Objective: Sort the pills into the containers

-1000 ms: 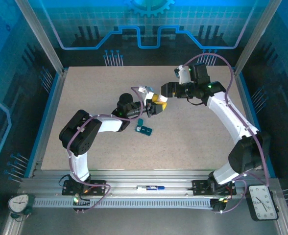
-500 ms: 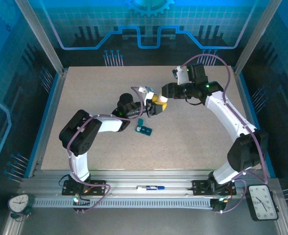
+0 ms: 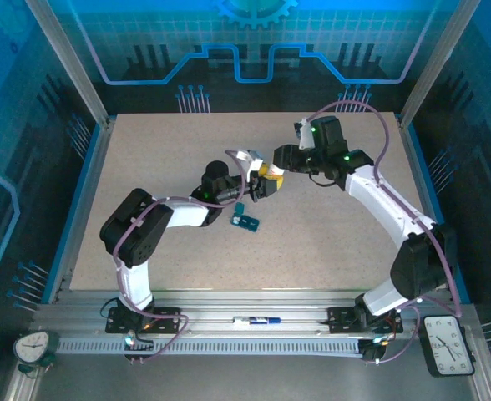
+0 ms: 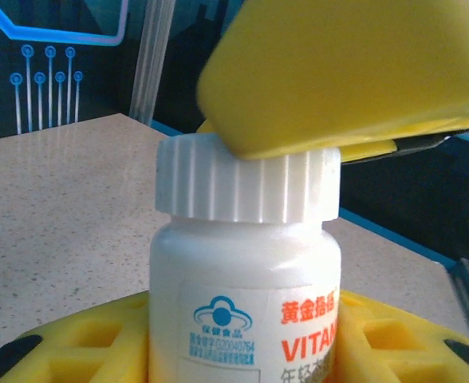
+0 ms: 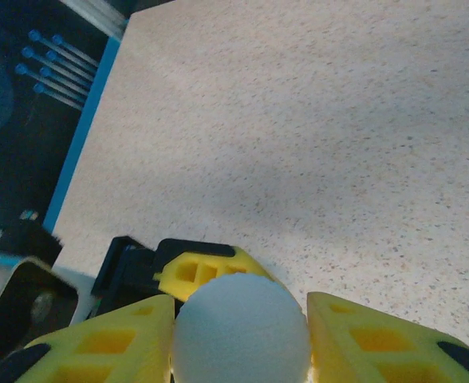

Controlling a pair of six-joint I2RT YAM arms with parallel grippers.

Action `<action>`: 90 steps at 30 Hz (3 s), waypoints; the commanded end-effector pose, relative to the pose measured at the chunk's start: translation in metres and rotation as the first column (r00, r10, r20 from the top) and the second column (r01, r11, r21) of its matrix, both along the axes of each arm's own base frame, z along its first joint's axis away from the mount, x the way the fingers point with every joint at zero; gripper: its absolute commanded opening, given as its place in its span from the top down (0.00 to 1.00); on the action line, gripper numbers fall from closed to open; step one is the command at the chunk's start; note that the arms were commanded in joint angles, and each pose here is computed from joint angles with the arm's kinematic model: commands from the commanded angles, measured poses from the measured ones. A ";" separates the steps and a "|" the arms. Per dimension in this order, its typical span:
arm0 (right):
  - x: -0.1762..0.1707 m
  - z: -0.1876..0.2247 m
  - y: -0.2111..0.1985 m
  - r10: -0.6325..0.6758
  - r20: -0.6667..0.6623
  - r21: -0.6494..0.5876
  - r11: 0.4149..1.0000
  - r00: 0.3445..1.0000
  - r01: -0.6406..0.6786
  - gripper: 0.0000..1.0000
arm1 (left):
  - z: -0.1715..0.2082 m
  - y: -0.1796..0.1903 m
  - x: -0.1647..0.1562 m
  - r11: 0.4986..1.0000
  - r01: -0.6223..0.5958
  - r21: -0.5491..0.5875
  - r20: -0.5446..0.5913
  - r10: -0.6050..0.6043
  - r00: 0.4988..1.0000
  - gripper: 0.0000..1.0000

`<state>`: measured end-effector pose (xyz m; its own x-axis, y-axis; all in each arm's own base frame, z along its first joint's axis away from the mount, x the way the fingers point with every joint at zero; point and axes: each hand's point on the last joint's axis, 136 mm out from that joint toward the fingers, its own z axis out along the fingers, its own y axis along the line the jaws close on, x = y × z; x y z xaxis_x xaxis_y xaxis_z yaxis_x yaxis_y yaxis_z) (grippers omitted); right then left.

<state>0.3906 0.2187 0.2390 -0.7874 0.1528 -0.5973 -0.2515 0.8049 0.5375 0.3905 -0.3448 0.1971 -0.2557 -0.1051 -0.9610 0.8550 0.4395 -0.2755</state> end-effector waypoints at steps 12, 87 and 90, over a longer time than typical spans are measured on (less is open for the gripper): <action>-0.010 -0.011 0.006 -0.152 -0.062 0.016 0.988 0.986 0.153 0.51 | 0.046 -0.002 0.005 0.976 -0.218 -0.002 0.274 0.210 0.938 1.00; -0.015 0.001 0.020 -0.040 0.125 0.018 0.999 0.991 0.038 0.56 | 0.079 -0.001 -0.010 0.989 -0.111 -0.093 0.267 0.132 0.955 1.00; -0.011 0.015 0.014 -0.044 0.133 0.036 0.999 0.990 0.039 0.54 | 0.073 -0.003 -0.009 0.991 -0.101 -0.087 0.253 0.120 0.960 1.00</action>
